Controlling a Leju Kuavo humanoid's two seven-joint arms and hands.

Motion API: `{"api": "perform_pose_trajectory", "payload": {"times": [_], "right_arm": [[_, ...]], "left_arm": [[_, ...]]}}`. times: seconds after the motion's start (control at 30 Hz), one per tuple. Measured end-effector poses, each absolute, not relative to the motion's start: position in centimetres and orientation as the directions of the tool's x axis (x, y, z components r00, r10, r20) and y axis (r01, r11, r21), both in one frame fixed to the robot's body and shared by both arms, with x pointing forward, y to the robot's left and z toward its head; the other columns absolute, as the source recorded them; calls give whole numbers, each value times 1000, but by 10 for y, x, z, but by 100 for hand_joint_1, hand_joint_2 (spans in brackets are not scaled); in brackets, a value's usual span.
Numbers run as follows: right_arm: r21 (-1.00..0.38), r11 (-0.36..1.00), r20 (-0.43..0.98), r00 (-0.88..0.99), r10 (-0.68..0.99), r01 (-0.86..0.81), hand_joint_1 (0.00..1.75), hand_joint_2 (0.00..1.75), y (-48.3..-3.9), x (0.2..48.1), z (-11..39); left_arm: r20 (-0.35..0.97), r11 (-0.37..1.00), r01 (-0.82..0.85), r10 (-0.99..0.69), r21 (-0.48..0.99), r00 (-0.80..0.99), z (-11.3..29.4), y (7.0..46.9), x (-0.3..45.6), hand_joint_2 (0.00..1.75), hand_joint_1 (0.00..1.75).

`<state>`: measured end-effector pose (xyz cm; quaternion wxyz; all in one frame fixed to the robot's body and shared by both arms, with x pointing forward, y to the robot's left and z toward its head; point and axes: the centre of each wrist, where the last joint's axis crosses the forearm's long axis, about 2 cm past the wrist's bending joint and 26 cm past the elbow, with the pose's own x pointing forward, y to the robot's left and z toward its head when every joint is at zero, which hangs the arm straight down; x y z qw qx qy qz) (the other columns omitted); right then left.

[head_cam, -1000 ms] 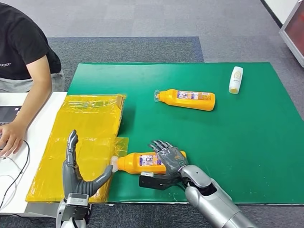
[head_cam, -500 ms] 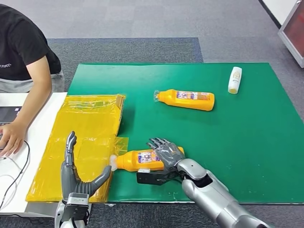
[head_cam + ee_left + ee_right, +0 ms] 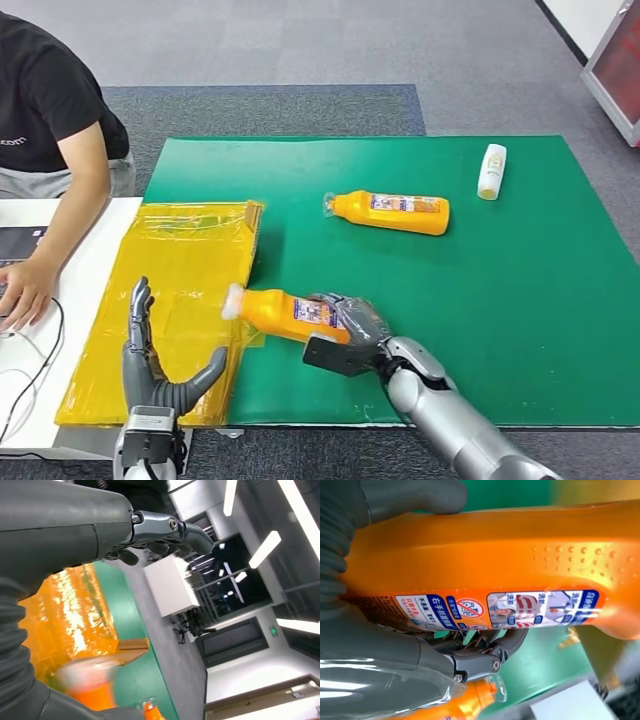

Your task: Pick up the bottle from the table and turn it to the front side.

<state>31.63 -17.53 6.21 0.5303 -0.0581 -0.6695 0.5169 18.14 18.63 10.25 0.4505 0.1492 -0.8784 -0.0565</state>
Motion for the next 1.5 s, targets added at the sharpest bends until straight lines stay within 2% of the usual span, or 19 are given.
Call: {"api": "perform_pose_trajectory", "payload": {"times": [0.13,0.37,0.53,0.63,0.97,1.2,1.5], "right_arm": [[-589,667,808,-352,472,-456,175,175,-170,295,57],[-361,836,928,-248,278,-414,175,175,-167,268,53],[-486,831,858,-330,394,-272,175,175,-163,261,55],[-506,828,841,-354,410,-243,175,175,-160,261,57],[-411,885,871,-381,310,-220,175,175,-139,264,79],[-352,913,878,-409,248,-204,175,175,-135,267,93],[-324,924,880,-423,216,-201,175,175,-131,266,95]], "left_arm": [[803,964,-188,-262,189,-536,102,186,178,175,0],[817,973,-179,-222,148,-532,103,185,175,175,0],[840,981,-157,-181,116,-512,103,182,175,175,0],[854,990,-108,-132,90,-503,104,178,178,175,0],[853,994,78,-20,72,-522,107,160,195,175,0],[882,971,238,112,0,-457,101,146,197,175,0],[919,949,296,207,-106,-335,93,142,196,175,0]]}}
